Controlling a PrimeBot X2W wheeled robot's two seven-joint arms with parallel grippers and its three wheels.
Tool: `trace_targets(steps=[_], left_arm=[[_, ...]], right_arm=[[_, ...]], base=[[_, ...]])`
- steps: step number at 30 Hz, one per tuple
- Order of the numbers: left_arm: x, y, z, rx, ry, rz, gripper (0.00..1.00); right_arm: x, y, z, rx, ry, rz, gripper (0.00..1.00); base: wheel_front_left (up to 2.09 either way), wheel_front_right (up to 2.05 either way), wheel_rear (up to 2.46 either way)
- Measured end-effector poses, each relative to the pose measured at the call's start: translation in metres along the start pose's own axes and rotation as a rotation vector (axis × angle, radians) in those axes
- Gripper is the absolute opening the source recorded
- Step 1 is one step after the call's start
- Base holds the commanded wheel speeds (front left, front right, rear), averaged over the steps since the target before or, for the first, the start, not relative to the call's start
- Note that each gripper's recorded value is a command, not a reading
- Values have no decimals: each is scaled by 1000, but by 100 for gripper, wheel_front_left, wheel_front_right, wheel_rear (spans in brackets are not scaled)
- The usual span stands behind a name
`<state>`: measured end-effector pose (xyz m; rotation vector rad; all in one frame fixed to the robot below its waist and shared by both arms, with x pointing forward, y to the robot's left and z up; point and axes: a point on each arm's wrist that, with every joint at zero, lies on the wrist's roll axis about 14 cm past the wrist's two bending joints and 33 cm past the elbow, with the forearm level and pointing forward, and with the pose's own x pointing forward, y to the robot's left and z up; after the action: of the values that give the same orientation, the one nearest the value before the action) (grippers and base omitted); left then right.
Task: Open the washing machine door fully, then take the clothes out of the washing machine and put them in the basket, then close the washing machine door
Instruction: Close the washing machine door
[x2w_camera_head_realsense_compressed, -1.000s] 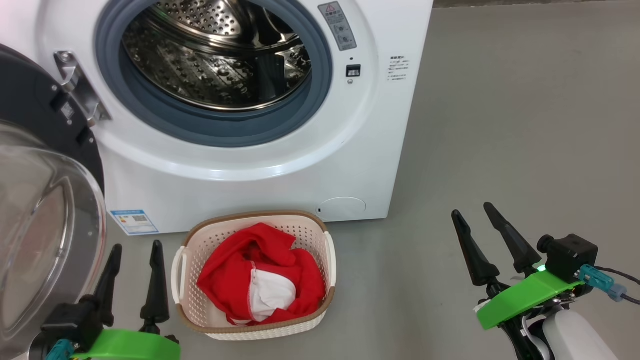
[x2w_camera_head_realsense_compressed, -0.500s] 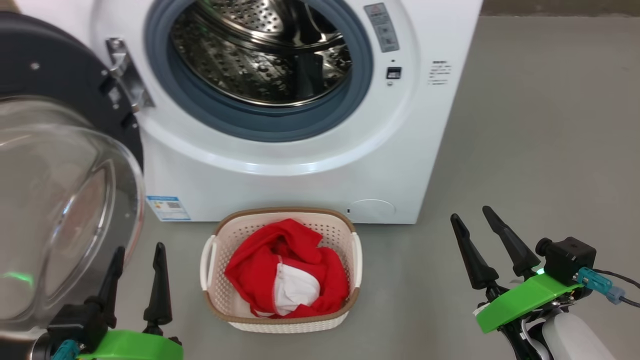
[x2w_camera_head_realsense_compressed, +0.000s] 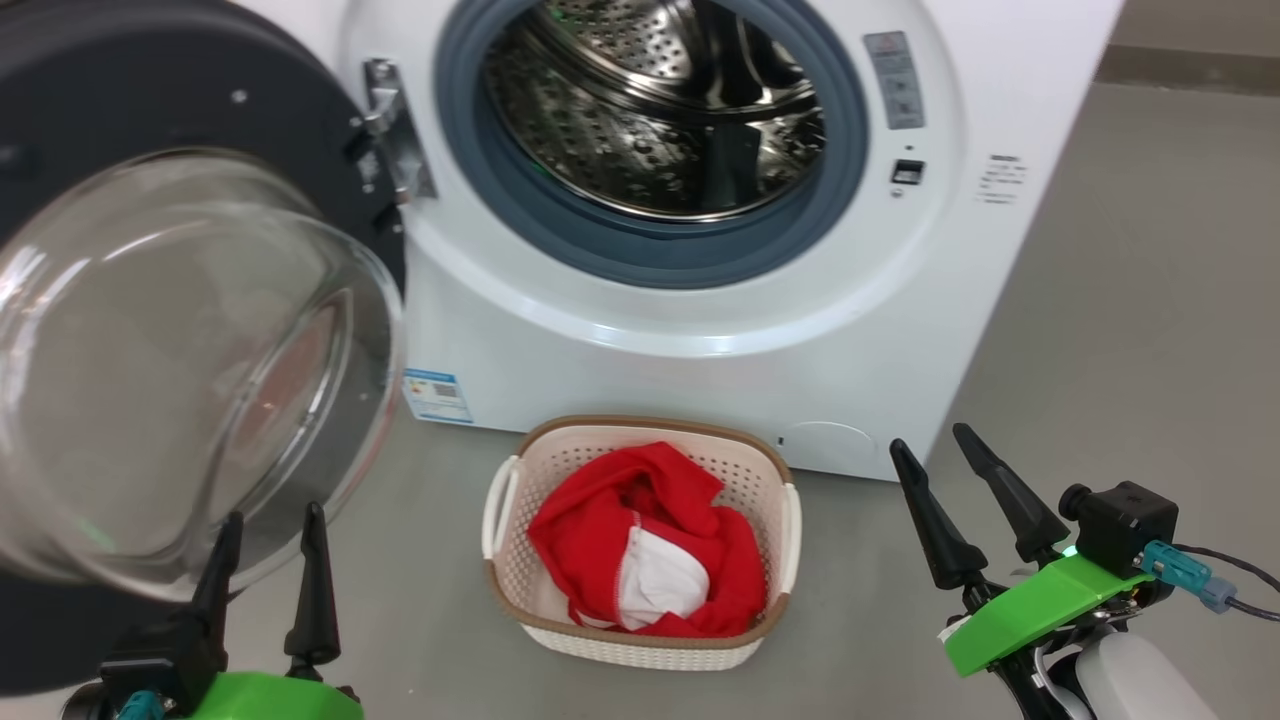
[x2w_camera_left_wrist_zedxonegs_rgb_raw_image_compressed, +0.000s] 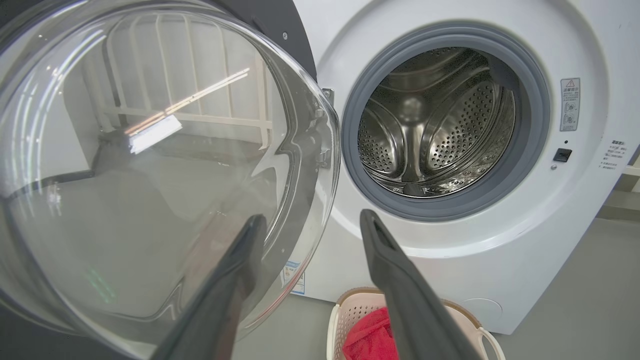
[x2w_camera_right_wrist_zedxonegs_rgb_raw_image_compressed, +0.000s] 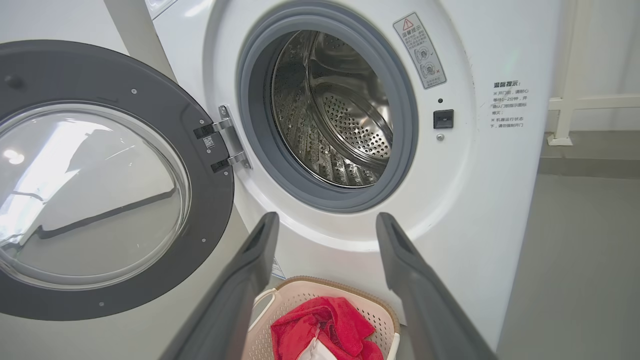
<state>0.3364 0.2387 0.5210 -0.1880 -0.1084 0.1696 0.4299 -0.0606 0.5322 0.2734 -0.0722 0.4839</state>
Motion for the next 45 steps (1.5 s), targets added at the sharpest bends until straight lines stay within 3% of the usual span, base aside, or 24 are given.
trace_targets(steps=[26,45], left_arm=[[-58,71,18,35,-44,256,100],[-67,82,20,50,-46,299,100]], right_arm=[[32,71,-21,30,53,198,100],[38,81,-29,42,70,228,100]], base=[[0,0,0],[0,0,0]])
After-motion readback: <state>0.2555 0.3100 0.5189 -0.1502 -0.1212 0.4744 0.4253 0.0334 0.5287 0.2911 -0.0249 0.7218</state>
